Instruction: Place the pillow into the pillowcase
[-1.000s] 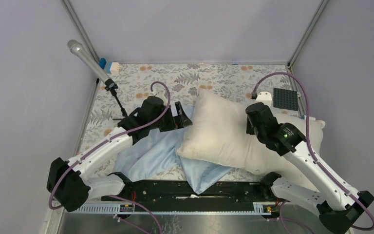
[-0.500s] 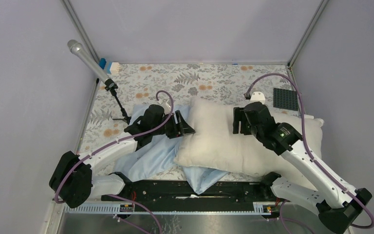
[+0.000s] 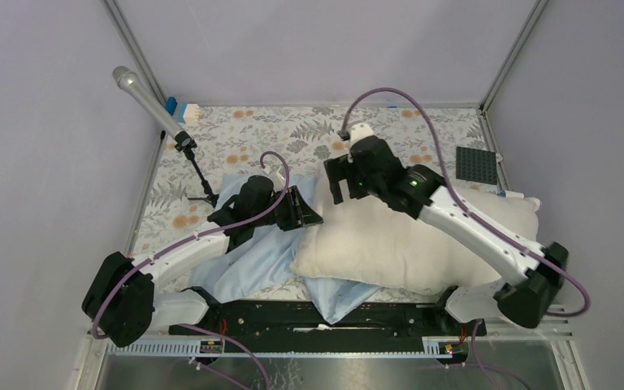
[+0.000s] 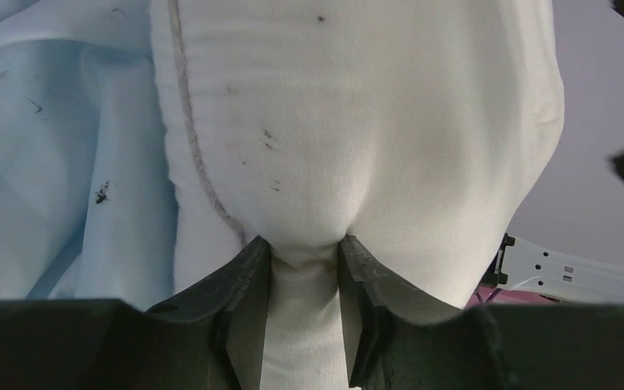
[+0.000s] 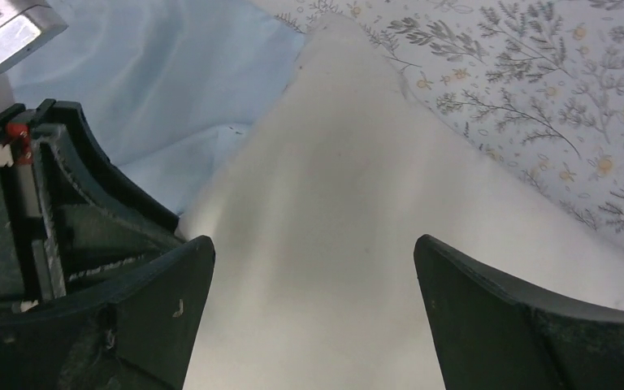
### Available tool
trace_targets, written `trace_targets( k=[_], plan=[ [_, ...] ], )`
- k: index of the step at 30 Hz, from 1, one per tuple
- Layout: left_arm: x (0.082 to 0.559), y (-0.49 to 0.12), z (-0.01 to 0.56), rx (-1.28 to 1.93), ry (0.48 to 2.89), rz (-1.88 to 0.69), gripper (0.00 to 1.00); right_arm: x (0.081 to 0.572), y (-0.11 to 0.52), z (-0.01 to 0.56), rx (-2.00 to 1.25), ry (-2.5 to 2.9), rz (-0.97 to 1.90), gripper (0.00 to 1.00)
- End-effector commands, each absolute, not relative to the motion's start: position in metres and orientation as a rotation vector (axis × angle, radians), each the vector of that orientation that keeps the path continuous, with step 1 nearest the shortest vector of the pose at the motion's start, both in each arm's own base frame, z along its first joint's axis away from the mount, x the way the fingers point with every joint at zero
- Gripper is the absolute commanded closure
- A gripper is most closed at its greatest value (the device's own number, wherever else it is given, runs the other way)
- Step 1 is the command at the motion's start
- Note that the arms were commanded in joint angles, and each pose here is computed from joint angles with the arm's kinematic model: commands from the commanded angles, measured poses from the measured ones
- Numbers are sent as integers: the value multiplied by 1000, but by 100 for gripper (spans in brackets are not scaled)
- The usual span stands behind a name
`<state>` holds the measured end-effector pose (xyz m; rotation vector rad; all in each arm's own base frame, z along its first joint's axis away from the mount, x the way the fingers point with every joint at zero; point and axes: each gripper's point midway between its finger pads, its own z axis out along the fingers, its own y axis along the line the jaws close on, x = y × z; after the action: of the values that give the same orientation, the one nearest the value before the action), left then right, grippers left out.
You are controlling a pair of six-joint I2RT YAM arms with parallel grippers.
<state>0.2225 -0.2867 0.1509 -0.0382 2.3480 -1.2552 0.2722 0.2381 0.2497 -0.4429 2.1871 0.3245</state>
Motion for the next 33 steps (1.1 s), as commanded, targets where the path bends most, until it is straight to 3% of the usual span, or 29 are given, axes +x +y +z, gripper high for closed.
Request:
trace_targets(
  k=[1,15,16,17,19,20,21,26,29,31,33],
  plan=[
    [221,-291,164,16,2274,-1312,66,296,275,247,-514,2172,314,1],
    [227,-283,162,-2,2297,-1212,72,278,259,132,-508,2453,-141,2],
    [227,-281,160,-7,2306,-1196,72,276,258,125,-515,2471,-156,9],
    [227,-279,161,-10,2307,-1185,72,275,258,120,-517,2481,-158,24],
    [229,-276,165,-19,2297,-1158,72,275,259,119,-512,2477,-149,73],
    [229,-274,167,-22,2294,-1146,71,277,259,123,-499,2467,-144,93],
    [229,-272,170,-23,2289,-1138,70,278,259,128,-487,2452,-135,100],
    [231,-265,193,-9,2241,-1102,61,285,253,195,-360,2308,5,100],
    [234,-256,216,-26,2185,-1070,49,287,235,245,-236,2195,103,100],
    [236,-248,230,-59,2144,-1045,33,287,214,272,-144,2129,116,100],
    [240,-236,237,-123,2114,-995,29,284,192,298,-57,2055,108,100]
  ],
)
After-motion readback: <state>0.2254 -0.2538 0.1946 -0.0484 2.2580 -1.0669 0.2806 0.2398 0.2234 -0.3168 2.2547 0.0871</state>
